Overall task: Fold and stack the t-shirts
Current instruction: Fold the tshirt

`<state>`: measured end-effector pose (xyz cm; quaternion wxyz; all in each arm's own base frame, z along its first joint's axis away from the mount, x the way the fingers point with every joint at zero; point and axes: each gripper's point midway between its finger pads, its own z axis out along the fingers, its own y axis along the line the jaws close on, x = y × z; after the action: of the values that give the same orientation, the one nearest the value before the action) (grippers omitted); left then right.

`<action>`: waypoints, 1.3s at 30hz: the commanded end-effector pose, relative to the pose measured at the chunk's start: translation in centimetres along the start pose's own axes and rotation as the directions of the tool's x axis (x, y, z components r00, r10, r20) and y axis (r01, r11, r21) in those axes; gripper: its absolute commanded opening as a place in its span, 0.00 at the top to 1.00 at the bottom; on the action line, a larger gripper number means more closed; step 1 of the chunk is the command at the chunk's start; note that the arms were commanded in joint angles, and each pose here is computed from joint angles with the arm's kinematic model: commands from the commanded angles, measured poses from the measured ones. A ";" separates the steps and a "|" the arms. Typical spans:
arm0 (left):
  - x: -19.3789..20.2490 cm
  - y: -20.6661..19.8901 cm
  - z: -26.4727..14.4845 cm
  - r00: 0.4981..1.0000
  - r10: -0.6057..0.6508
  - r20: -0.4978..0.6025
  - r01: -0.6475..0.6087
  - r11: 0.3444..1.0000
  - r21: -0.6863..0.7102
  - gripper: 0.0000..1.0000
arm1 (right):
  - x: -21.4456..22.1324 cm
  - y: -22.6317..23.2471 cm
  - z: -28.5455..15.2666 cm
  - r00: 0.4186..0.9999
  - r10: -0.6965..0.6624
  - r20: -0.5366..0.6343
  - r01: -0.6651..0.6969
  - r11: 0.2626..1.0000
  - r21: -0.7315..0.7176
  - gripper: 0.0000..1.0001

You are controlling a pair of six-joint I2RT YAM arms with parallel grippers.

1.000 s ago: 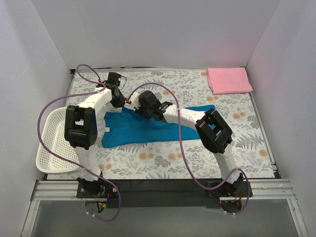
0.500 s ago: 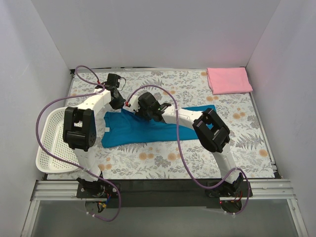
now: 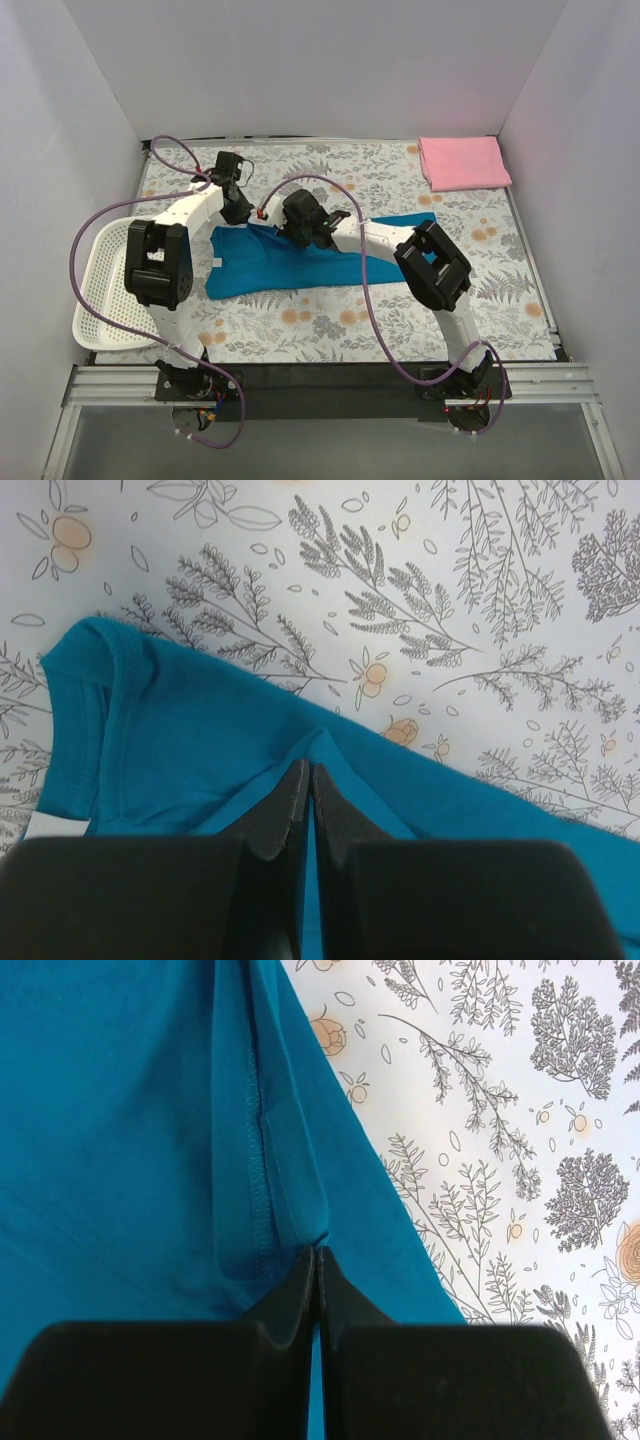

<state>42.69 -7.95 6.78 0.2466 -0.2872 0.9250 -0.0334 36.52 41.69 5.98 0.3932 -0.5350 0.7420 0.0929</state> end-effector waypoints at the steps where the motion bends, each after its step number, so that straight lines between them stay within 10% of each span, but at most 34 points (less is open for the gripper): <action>1: -0.9 -0.3 -2.9 0.999 -0.004 0.038 0.003 0.999 0.045 1.00 | -2.7 -0.5 -2.3 0.997 0.001 0.078 -0.001 1.000 -0.006 0.99; 24: 3.7 3.0 -4.7 0.999 0.022 -0.046 -0.020 0.999 0.042 1.00 | 0.5 6.0 -3.5 0.998 0.054 -0.025 -0.058 0.973 -0.222 0.96; 39: 5.7 4.8 -4.5 0.997 0.034 -0.066 -0.032 0.999 0.029 0.99 | -0.3 7.7 -6.9 0.993 0.115 -0.008 -0.111 0.941 -0.320 0.75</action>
<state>33.77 -7.48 5.15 0.1877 -0.2721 0.9430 -0.0396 27.39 40.69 4.96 0.2801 -0.5523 0.7586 0.2025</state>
